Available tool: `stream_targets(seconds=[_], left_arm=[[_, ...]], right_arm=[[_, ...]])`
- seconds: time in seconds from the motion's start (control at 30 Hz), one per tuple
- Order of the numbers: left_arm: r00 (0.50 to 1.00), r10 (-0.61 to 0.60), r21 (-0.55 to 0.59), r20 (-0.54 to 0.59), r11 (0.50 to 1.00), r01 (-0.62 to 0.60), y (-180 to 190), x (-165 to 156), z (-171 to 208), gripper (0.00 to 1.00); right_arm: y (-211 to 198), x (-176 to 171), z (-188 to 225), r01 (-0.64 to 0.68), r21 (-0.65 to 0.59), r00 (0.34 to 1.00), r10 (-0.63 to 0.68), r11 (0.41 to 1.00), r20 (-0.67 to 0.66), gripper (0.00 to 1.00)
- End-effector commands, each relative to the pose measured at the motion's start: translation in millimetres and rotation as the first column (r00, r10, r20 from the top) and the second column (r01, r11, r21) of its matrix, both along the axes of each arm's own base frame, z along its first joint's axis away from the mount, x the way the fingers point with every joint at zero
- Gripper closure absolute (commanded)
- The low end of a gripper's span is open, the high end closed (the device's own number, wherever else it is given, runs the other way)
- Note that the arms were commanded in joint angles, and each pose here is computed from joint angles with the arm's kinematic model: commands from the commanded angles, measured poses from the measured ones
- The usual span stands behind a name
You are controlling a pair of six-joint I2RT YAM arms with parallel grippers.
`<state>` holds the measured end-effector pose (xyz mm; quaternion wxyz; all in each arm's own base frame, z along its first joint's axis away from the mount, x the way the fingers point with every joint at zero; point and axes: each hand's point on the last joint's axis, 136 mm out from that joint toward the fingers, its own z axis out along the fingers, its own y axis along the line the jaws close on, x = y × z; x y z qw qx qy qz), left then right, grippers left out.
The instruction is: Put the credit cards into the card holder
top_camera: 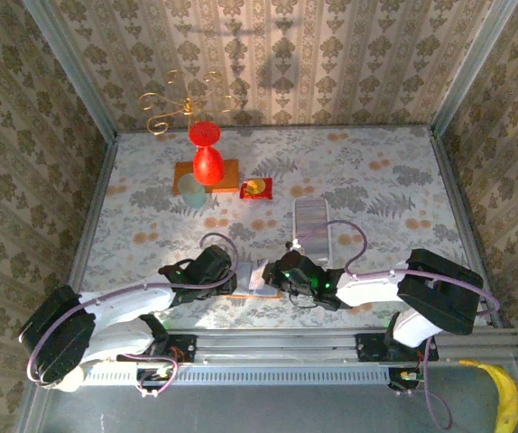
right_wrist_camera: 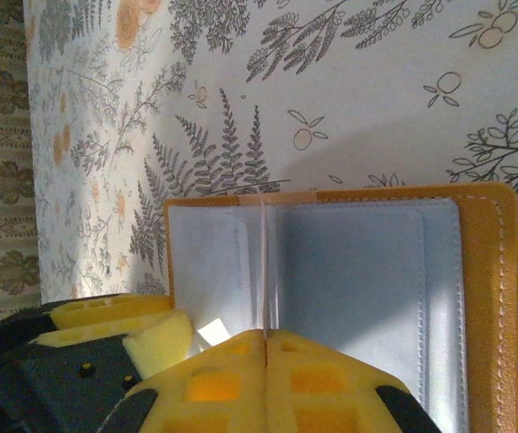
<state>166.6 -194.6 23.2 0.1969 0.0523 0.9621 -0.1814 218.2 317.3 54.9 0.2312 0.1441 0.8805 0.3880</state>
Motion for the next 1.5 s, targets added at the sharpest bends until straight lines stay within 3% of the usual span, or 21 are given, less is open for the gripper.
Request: stream_targets(seconds=[0.0, 0.17, 0.57, 1.47], left_arm=[[0.998, -0.002, 0.058, -0.063, 0.998, 0.006, 11.8, -15.0, -18.1, 0.7], [0.998, -0.004, 0.056, -0.063, 0.998, 0.008, 10.3, -14.6, -17.2, 0.7], [0.998, -0.004, 0.064, -0.067, 0.998, 0.009, 11.9, -15.9, -19.2, 0.7], [0.998, 0.002, 0.066, -0.069, 0.998, 0.003, 13.7, -17.1, -21.1, 0.71]], right_arm=[[-2.4, 14.4, 14.2, 0.046, 0.048, 0.996, -0.049, 0.998, 0.076, 1.0], [4.1, 20.2, 15.7, 0.048, 0.108, 0.994, -0.058, 0.993, 0.091, 1.0], [-15.1, 25.8, 7.0, 0.075, 0.026, 0.991, -0.078, 0.997, 0.112, 1.0], [5.3, 20.2, -1.4, 0.027, 0.105, 0.998, -0.033, 0.994, 0.057, 1.0]])
